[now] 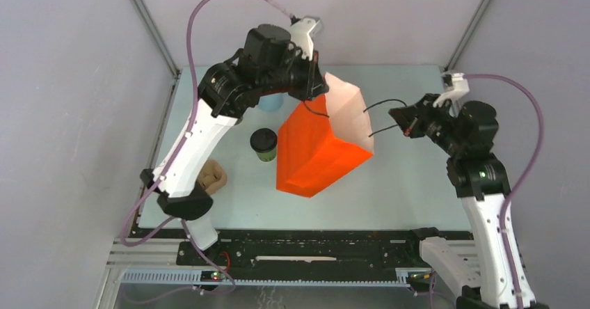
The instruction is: Pack the takeout coffee
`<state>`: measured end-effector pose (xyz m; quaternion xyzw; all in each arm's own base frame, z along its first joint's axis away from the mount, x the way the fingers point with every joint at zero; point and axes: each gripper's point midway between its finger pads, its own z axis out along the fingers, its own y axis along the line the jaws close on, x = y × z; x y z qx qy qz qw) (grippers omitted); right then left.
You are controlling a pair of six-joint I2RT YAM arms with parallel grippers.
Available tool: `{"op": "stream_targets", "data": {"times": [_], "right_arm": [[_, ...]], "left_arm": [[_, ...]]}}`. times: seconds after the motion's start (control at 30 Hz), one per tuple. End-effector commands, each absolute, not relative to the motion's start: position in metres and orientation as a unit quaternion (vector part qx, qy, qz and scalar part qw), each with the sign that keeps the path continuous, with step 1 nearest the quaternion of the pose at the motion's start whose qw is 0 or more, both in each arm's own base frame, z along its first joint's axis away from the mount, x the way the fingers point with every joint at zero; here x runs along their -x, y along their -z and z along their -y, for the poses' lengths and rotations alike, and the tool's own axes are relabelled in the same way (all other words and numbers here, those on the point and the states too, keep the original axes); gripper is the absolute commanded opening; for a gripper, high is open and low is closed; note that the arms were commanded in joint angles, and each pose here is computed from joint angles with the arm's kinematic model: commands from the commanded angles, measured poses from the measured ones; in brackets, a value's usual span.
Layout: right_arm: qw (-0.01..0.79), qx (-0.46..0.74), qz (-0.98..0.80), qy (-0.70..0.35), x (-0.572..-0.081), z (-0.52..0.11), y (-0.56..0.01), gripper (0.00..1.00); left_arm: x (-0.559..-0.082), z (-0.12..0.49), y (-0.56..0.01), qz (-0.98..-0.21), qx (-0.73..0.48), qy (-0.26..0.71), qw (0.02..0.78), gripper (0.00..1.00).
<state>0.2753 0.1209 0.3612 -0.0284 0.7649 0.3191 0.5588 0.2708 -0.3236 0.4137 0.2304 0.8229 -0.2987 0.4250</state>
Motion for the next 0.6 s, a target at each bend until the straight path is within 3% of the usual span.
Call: {"op": "stream_targets", "data": {"times": [0.0,0.1,0.2,0.3,0.37,0.43,0.57], "right_arm": [[0.561,-0.035,-0.783,-0.268,-0.26,-0.091,-0.343,0.0],[0.505,-0.038,-0.822,-0.261,-0.259,-0.094,-0.29,0.0],[0.419,-0.091,-0.885,-0.182,-0.251,-0.069,-0.2,0.0],[0.407,-0.097,-0.895,-0.153,-0.244,-0.059,-0.188,0.0],[0.418,-0.094,-0.89,-0.157,-0.246,-0.059,-0.198,0.0],[0.429,-0.085,-0.882,-0.175,-0.252,-0.066,-0.216,0.0],[0.494,-0.038,-0.835,-0.238,-0.265,-0.093,-0.304,0.0]], "left_arm": [[-0.257,0.355,-0.446,-0.793,-0.257,0.37,0.411,0.0],[-0.258,0.37,-0.429,-0.8,-0.255,0.384,0.383,0.0],[-0.266,0.376,-0.337,-0.862,-0.253,0.327,0.294,0.0],[-0.26,0.376,-0.266,-0.905,-0.255,0.28,0.196,0.0],[-0.263,0.376,-0.291,-0.894,-0.26,0.276,0.238,0.0],[-0.265,0.378,-0.352,-0.861,-0.262,0.296,0.318,0.0],[-0.263,0.362,-0.422,-0.819,-0.238,0.327,0.408,0.0]]}}
